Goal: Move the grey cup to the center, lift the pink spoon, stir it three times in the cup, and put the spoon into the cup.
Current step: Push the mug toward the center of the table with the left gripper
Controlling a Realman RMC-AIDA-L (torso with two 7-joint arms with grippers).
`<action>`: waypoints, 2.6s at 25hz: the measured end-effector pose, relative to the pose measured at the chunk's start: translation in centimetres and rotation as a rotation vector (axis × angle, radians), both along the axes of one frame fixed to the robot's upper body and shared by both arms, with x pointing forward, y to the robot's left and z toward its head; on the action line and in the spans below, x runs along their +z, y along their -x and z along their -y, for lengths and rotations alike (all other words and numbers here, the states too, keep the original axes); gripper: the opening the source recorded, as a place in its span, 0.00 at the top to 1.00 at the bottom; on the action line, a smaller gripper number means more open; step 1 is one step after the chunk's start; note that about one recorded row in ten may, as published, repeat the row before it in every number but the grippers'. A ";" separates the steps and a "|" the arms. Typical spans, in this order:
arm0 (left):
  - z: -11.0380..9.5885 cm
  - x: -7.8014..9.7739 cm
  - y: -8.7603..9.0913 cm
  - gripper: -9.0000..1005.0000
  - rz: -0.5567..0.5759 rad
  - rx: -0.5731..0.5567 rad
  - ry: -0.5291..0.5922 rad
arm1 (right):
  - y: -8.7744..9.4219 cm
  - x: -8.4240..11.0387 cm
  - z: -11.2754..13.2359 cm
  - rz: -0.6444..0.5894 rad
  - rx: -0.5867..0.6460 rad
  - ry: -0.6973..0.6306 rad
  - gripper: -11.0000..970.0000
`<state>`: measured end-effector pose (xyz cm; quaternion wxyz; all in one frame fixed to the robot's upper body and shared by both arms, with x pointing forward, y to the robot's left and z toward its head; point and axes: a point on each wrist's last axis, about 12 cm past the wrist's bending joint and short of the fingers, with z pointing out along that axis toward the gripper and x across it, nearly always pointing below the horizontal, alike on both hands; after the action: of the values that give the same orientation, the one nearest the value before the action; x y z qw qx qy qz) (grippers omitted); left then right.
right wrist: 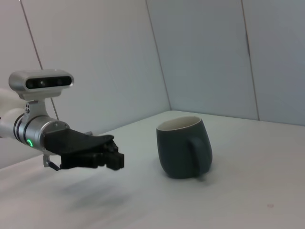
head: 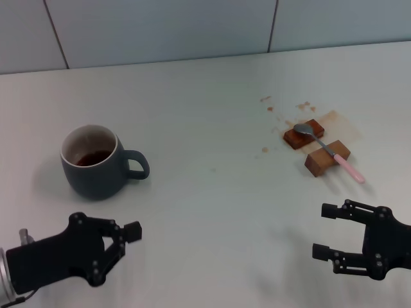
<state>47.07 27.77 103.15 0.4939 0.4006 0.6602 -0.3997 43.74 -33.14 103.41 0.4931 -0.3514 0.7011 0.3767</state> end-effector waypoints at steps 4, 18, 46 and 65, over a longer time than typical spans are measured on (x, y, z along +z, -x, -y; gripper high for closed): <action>0.1 1.0 -0.3 0.90 0.063 0.074 0.105 | 0.0 0.0 0.0 0.000 -0.003 -0.001 0.17; -4.0 -1.3 -1.4 0.99 0.504 0.897 -0.119 | 0.0 0.0 -0.1 0.010 -0.010 -0.005 0.17; 3.6 -4.0 -3.0 0.99 0.613 0.680 -0.515 | 0.1 0.0 -0.2 0.012 -0.008 -0.014 0.17; 11.3 -2.5 -4.8 0.99 0.497 0.558 -0.366 | -0.2 0.2 -0.4 0.019 0.006 -0.019 0.17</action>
<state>51.91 16.45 100.63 0.6483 0.3715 0.6644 -0.0177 43.90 -32.74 103.60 0.5020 -0.3524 0.6917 0.3812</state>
